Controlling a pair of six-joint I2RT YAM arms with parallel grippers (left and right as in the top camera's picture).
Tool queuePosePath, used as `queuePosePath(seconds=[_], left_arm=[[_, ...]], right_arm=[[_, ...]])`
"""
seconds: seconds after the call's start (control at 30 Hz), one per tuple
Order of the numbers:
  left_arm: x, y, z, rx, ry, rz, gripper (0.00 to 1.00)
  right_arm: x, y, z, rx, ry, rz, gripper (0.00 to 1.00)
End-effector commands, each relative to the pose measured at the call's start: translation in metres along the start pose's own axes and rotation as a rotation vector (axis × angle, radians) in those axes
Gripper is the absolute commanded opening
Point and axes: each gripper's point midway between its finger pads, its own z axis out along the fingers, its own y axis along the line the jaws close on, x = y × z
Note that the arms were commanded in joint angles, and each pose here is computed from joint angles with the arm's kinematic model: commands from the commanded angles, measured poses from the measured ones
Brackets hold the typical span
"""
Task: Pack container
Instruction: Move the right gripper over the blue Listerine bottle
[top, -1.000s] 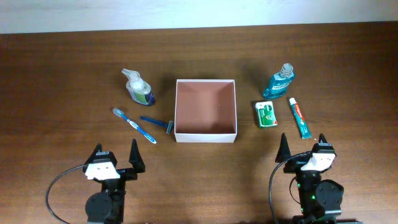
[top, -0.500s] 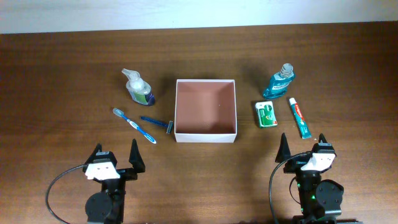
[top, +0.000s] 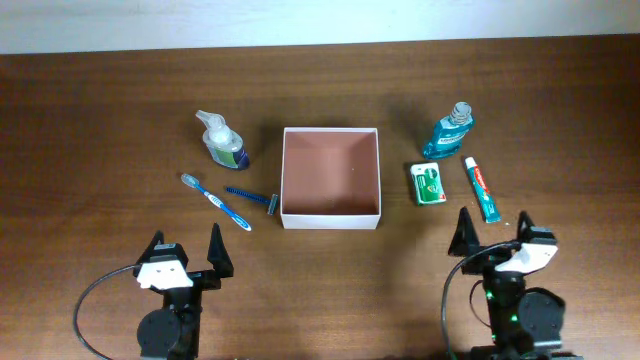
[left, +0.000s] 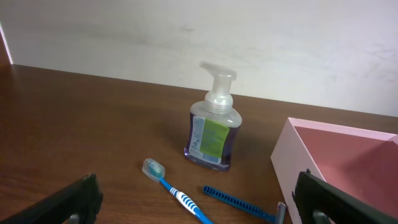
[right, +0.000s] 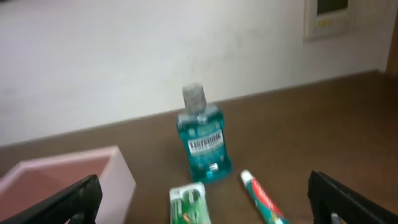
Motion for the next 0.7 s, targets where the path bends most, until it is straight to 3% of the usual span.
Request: queuePosePath(seconds=[0.0,0.13,0.33,0.47,0.67], left_arm=[[0.002,-0.002,0.0,0.014,0.006,0.02,0.99],[0.002,-0.002,0.0,0.014,0.006,0.02,0.99],[0.002,-0.002,0.0,0.014,0.006,0.02,0.99],[0.002,-0.002,0.0,0.014,0.006,0.02,0.99],[0.002,-0.002,0.0,0.014,0.006,0.02,0.99]], right_arm=[[-0.054,0.006,-0.001,0.019,-0.048,0.019,0.98],[-0.092,0.008,0.013,0.071,0.033,0.011,0.98],[-0.125,0.017,0.056,0.127,0.303,-0.014,0.98],[-0.128,0.019,0.086,0.174,0.529,-0.032,0.98],[-0.121,0.019,0.126,0.211,0.71,-0.047,0.98]])
